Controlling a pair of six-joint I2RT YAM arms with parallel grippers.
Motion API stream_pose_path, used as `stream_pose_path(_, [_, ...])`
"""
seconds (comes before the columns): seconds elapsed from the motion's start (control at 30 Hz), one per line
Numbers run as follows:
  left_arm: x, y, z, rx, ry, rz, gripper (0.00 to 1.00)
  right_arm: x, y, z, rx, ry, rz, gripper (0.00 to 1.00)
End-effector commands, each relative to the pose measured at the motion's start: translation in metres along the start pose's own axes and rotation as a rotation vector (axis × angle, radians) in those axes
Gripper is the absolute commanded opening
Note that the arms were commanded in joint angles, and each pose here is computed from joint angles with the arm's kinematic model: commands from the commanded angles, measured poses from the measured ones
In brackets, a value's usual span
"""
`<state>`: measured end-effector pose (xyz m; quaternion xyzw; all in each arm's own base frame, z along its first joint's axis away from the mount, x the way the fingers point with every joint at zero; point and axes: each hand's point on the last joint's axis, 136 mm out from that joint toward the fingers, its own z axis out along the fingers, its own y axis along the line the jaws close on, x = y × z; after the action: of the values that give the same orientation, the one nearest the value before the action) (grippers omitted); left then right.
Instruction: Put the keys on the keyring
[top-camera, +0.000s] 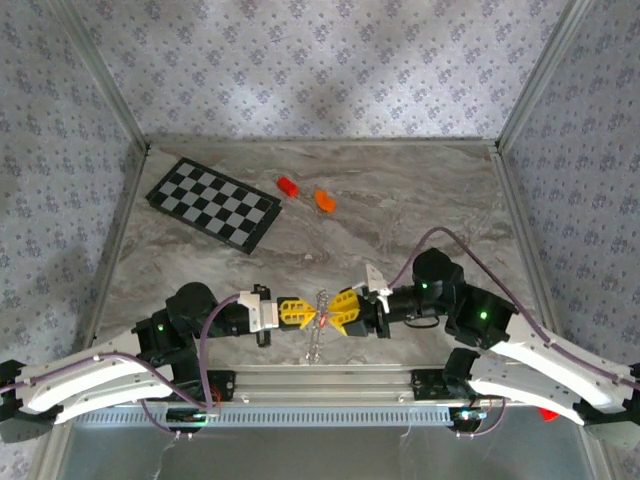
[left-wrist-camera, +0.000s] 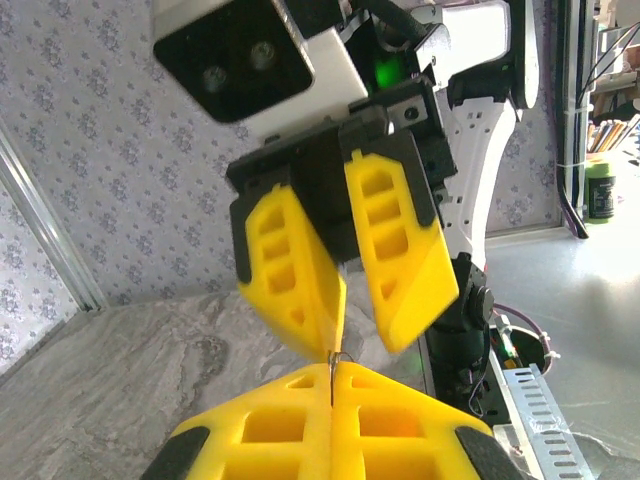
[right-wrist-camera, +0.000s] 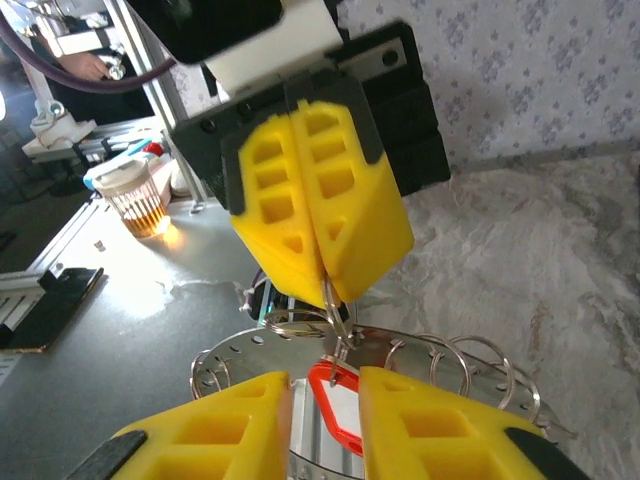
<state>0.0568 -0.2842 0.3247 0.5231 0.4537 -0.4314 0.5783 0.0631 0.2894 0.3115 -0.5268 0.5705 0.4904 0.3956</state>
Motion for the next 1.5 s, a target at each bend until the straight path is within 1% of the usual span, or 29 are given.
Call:
stream_pose_path(0.0, [-0.015,0.003,-0.002,-0.016,-0.052,0.037,0.0,-0.006,0.005,0.004,-0.036,-0.002,0.026,0.27])
stream_pose_path(0.1, [-0.014,0.003,-0.002,-0.015,-0.051,0.037,0.0,-0.005,0.002,0.006,-0.028,0.0,0.029,0.26])
stream_pose_path(0.27, [-0.012,0.003,-0.002,-0.015,-0.046,0.036,0.0,-0.005,0.0,0.006,-0.018,-0.01,0.022,0.18])
stream_pose_path(0.67, [-0.012,0.002,-0.002,-0.01,-0.043,0.032,0.0,-0.008,0.006,0.001,-0.034,-0.023,0.005,0.16])
stream_pose_path(0.77, [-0.012,0.002,-0.001,-0.009,-0.045,0.033,0.0,-0.01,0.008,-0.001,-0.04,-0.035,-0.005,0.11])
stream_pose_path(0.9, [-0.013,0.002,-0.001,-0.008,-0.047,0.033,0.0,-0.008,0.006,0.001,-0.036,-0.021,-0.002,0.06])
stream_pose_path(1.07, [-0.011,0.002,-0.001,-0.006,-0.043,0.03,0.0,-0.004,0.004,0.004,-0.03,-0.005,0.008,0.05])
stream_pose_path(1.17, [-0.013,0.002,-0.001,-0.006,-0.048,0.031,0.0,-0.003,0.004,0.003,-0.028,0.0,0.006,0.0])
stream_pose_path(1.47, [-0.018,0.001,-0.003,-0.004,-0.061,0.035,0.0,0.01,-0.006,0.007,-0.013,0.05,0.05,0.0])
